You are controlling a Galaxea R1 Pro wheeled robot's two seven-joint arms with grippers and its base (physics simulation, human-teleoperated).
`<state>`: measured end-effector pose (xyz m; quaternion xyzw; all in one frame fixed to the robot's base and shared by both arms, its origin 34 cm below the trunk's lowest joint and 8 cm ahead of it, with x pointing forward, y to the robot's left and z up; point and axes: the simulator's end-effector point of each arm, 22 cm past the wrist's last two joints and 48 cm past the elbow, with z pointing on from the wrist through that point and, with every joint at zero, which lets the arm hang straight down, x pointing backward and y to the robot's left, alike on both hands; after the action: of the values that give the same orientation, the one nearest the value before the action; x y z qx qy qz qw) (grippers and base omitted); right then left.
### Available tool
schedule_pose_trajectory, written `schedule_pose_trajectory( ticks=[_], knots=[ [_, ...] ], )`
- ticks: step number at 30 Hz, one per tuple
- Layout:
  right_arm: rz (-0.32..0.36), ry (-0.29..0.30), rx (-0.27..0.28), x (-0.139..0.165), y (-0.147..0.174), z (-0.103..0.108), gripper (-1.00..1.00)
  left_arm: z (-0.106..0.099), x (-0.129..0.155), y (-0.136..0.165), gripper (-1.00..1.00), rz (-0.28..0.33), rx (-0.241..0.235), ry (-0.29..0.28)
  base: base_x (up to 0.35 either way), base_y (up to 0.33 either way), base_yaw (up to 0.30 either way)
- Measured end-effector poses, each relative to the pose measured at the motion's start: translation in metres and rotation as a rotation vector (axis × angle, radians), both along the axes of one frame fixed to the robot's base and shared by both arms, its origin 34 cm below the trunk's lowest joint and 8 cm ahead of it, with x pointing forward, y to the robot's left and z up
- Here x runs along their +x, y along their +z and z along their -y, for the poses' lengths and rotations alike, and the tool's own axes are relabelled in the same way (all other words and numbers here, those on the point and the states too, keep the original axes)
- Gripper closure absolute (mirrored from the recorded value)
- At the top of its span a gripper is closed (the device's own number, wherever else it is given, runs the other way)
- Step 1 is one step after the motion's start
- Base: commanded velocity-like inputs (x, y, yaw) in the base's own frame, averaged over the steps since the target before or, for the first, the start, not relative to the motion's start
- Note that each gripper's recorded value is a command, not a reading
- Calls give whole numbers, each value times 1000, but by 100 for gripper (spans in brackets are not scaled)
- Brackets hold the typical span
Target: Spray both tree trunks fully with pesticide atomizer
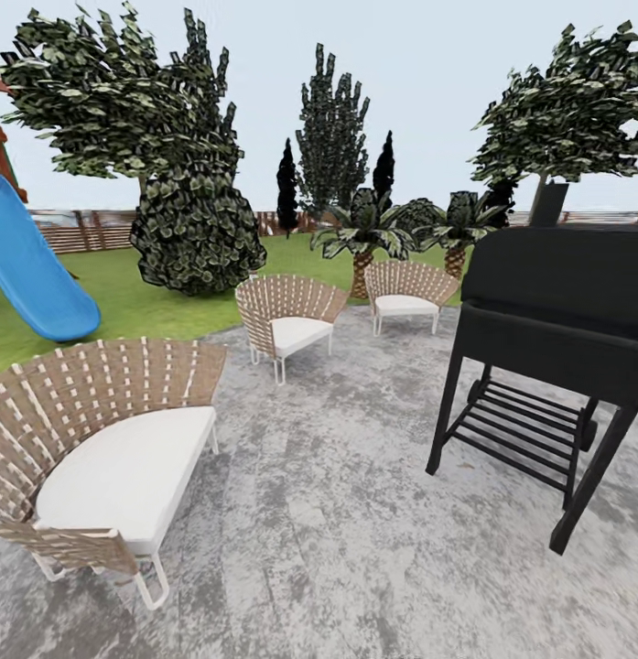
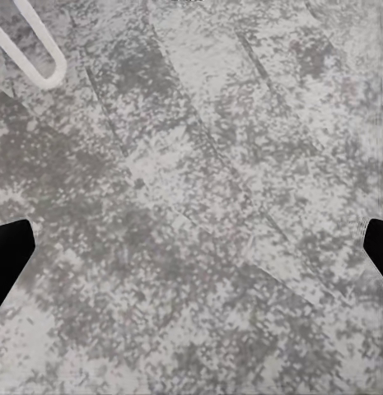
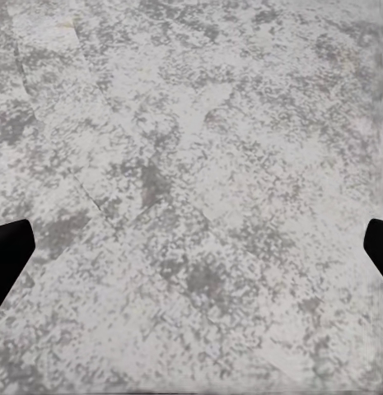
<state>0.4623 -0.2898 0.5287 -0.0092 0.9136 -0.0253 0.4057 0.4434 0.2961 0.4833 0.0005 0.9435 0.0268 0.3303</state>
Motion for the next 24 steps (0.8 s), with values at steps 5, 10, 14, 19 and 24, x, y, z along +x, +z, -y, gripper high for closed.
schedule_pose_trajectory(
  ticks=[5,10,14,19,24],
  knots=[
    [0,0,0,-1,-9,0,-100,0,-1,-9,-100,0,0,0,0,0,-300],
    [0,0,0,-1,-18,0,-100,0,-2,-18,-100,-1,0,0,0,0,-299],
    [-2,0,0,-3,-26,0,-100,0,-3,-26,-100,-3,0,0,0,0,-294],
    [-5,0,0,-4,-37,0,-100,0,-5,-37,-100,-6,0,0,0,0,-292],
    [-9,0,0,-6,-47,0,-100,0,-7,-47,-100,-9,0,0,0,0,-290]
  ],
)
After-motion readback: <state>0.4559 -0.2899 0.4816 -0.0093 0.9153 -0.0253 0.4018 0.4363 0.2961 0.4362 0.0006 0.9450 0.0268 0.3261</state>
